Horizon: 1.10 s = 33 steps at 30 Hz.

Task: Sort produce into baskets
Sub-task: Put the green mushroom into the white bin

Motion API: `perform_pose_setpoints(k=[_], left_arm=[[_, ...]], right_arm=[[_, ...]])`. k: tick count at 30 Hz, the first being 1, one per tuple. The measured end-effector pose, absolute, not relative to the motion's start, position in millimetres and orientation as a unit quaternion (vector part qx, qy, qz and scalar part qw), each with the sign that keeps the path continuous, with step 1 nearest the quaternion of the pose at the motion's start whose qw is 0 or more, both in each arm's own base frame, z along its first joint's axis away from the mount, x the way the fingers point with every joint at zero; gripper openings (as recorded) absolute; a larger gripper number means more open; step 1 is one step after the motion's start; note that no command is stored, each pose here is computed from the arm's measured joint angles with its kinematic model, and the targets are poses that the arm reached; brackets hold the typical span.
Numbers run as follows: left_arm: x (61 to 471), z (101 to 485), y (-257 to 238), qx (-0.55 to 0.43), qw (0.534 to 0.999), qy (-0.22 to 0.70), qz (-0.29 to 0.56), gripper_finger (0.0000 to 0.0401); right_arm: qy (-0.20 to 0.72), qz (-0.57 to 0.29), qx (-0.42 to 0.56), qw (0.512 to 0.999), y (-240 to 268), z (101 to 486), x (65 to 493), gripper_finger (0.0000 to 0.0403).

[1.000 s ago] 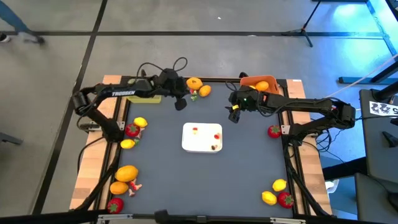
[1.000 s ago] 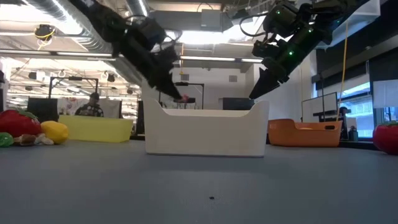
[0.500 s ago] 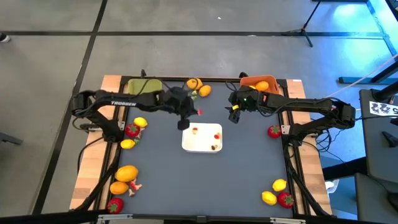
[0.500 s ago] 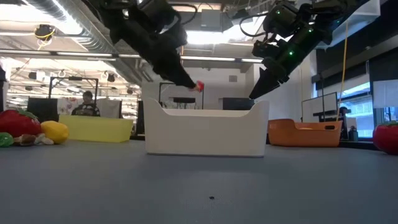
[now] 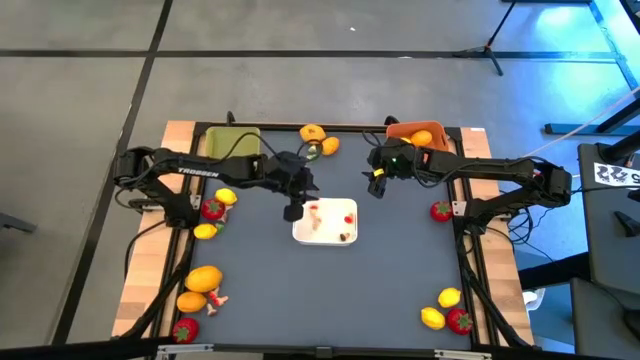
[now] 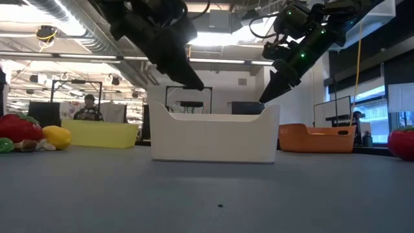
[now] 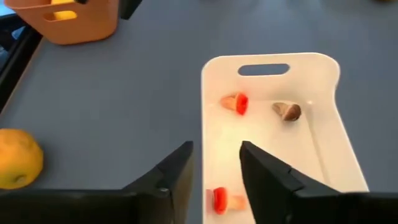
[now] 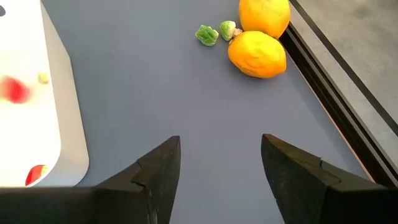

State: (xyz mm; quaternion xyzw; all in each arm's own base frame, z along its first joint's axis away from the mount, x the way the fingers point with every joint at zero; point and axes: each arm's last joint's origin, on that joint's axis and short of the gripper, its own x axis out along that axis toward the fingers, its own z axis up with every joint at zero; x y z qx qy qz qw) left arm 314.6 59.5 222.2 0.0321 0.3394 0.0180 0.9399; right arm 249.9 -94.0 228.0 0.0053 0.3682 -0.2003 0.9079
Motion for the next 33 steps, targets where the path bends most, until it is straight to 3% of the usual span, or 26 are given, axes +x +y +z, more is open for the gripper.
perform_pose_setpoints(k=[3,8,20,33], left_arm=[[313,222,66,0.033,0.939,0.34,0.03,0.0151],[308,222,88,0.025,0.929,0.347,0.123,0.0169],[299,222,143,0.0,0.922,0.305,0.238,0.0178],[304,164,186,-0.032,0.897,0.346,0.274,0.0178]], right_arm=[[0.368,-0.2,0.005,0.908,-94,228,250,0.0223],[0.368,-0.2,0.005,0.908,-94,228,250,0.0223],[0.368,-0.2,0.005,0.908,-94,228,250,0.0223],[0.368,-0.201,0.005,0.908,-94,228,250,0.0223]])
